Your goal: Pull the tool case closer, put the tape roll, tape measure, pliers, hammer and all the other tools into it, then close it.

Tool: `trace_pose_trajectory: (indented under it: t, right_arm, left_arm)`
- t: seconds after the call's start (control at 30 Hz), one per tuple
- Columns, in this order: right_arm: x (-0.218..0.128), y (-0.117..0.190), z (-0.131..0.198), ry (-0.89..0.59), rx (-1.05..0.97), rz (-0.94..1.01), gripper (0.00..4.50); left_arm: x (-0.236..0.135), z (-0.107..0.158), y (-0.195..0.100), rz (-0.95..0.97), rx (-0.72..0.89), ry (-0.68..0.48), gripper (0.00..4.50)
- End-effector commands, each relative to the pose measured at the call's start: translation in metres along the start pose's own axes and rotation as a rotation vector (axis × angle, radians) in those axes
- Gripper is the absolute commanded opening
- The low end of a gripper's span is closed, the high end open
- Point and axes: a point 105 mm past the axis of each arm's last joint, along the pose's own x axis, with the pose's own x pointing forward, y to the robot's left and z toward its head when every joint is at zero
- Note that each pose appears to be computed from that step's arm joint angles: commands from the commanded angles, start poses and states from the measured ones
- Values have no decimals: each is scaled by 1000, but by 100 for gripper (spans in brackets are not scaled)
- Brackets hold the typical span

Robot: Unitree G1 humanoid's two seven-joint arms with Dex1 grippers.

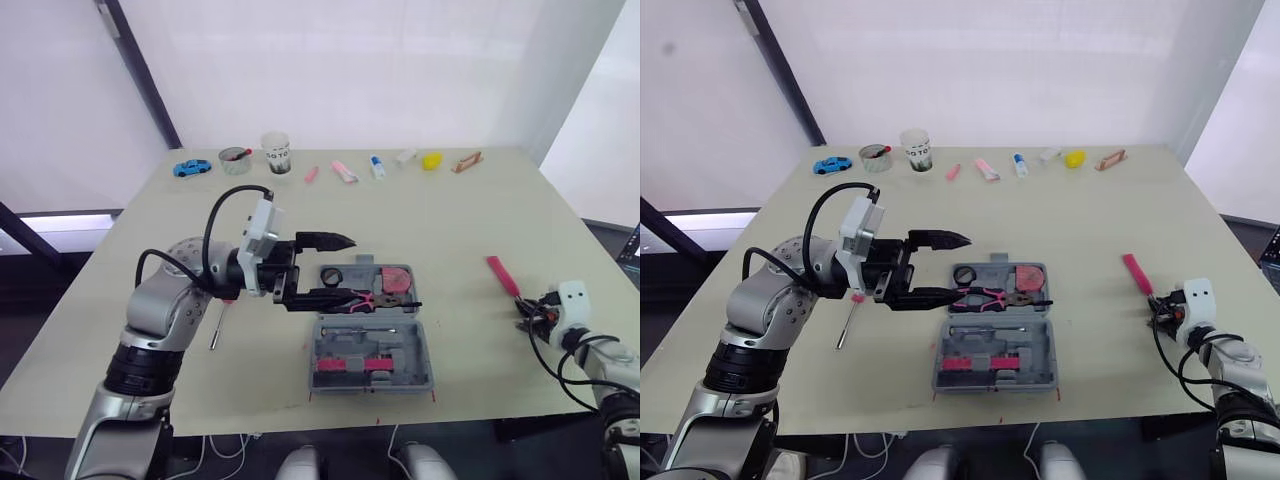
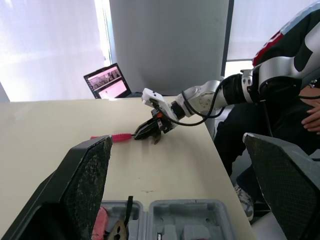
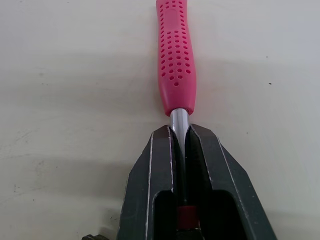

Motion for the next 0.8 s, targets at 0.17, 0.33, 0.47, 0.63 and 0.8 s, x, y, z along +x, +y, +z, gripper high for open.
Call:
trace_pose_trajectory:
  t: [0.17,0.33,0.47,0.63,0.8]
  right_arm:
    - [-21,-3,22,-67,-63,12,6]
    - [-44,16,59,-83,-162,127,6]
    - [-63,46,86,-63,-218,258,6]
    - [-84,99,97,32,-290,502,6]
    - [-93,145,99,159,-385,716,6]
  left_arm:
    - [-2,5,-1,-17,29,-12,450]
    - [-4,6,-3,-50,17,-4,450]
    - [-10,1,-2,-61,27,39,450]
    - [-21,-11,2,-53,31,96,450]
    - [-38,-28,11,-32,40,166,450]
